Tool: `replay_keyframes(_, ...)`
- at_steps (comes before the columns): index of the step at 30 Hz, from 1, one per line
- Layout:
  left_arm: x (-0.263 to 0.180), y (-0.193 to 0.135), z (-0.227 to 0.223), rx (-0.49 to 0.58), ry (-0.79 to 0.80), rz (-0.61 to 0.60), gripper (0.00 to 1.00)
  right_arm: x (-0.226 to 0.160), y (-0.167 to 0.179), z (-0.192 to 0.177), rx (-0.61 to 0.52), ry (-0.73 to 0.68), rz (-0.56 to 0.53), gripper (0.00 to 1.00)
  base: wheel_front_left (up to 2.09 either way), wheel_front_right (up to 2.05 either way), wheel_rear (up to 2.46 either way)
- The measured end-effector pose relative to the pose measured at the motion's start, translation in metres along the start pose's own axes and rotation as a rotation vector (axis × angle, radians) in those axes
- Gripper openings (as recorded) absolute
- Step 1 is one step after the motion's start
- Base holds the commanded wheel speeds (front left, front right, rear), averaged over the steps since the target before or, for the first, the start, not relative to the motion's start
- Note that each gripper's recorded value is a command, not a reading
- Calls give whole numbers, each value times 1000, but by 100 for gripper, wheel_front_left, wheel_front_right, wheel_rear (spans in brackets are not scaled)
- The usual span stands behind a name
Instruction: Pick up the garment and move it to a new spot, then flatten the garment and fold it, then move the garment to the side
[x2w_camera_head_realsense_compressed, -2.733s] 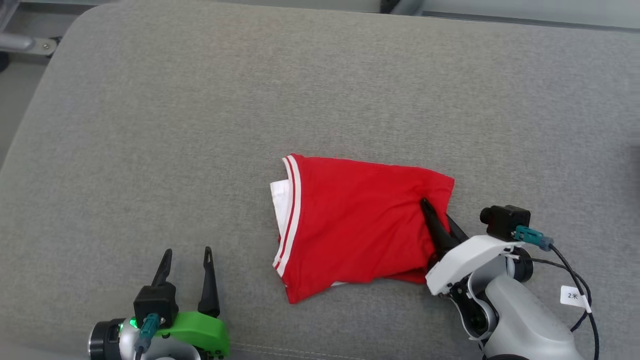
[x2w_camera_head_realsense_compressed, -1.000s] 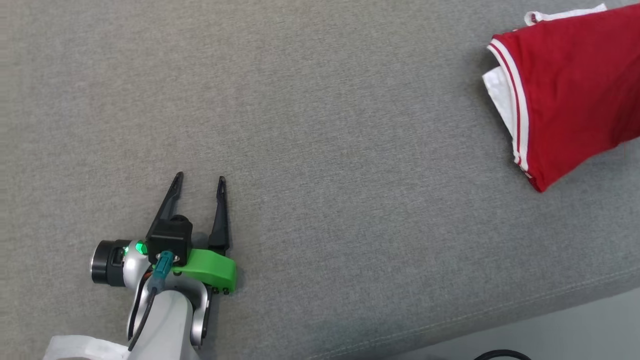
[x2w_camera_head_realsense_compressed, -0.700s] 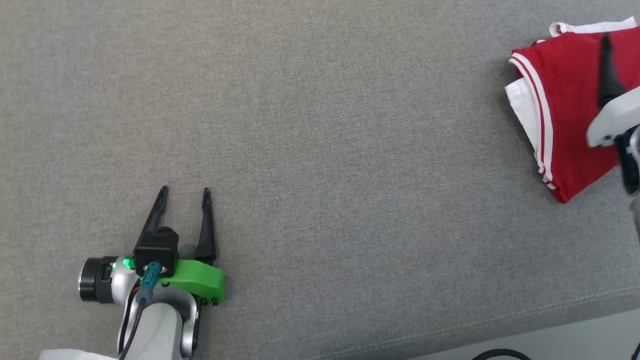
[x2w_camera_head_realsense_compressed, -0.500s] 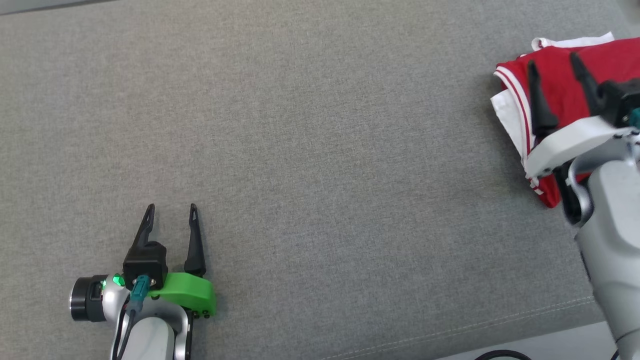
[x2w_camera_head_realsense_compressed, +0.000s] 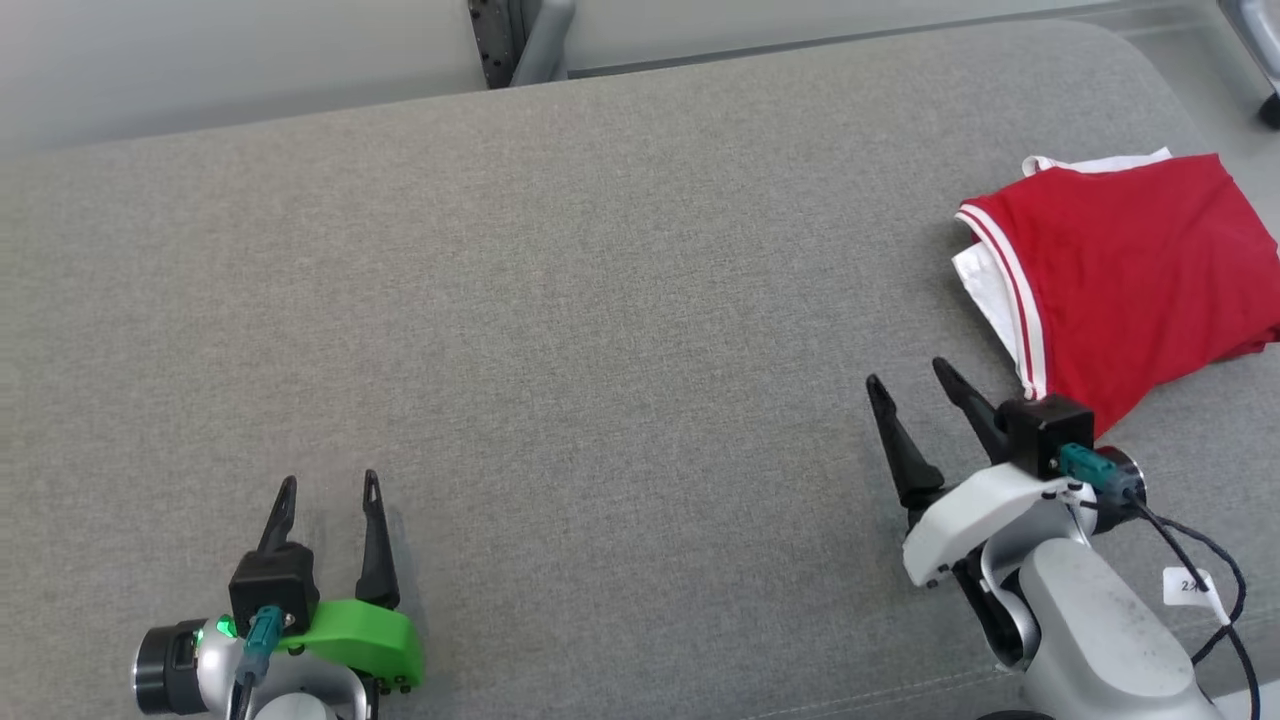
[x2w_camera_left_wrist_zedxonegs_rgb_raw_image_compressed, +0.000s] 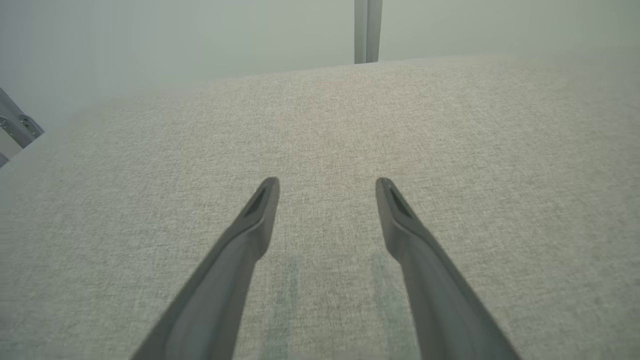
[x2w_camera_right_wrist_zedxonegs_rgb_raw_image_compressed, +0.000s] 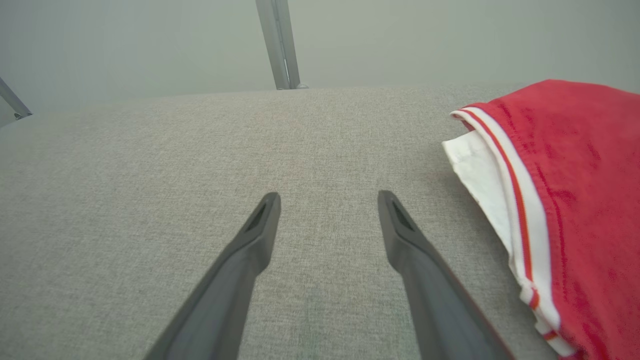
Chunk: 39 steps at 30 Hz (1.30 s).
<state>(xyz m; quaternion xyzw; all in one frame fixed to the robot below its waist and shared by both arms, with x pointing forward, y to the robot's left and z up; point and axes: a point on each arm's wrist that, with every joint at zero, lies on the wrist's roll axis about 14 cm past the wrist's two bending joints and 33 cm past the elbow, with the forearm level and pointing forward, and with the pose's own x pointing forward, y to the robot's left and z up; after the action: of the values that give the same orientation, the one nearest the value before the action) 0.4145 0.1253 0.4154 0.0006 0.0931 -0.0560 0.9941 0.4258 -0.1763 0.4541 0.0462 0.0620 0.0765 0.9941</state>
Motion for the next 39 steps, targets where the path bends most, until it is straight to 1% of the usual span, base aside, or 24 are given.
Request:
replay_keyframes(6, -18, 16, 4, -12, -11, 48, 100, -12, 12, -1, 9, -11, 1, 100, 0, 0, 0)
replay_keyframes(10, -28, 25, 7, -21, -20, 79, 100, -16, 20, 12, -16, -59, 12, 100, 0, 0, 0)
replay_keyframes(14, -42, 35, 7, -42, -25, 113, 100, -27, 18, 24, -50, -104, -6, 100, 0, 0, 0)
replay_keyframes(18, -51, 39, 10, -57, -38, 125, 100, -37, 16, 35, -61, -144, -33, 100, 0, 0, 0)
replay_keyframes(21, -53, 40, 16, -59, -58, 125, 100, -42, 12, 42, -67, -168, -51, 100, 0, 0, 0)
replay_keyframes(25, -54, 38, 19, -66, -68, 120, 100, -48, 9, 41, -69, -170, -67, 100, 0, 0, 0)
replay_keyframes(39, -53, 31, 17, -91, -60, 97, 100, -51, 12, 34, -63, -152, -67, 100, 0, 0, 0)
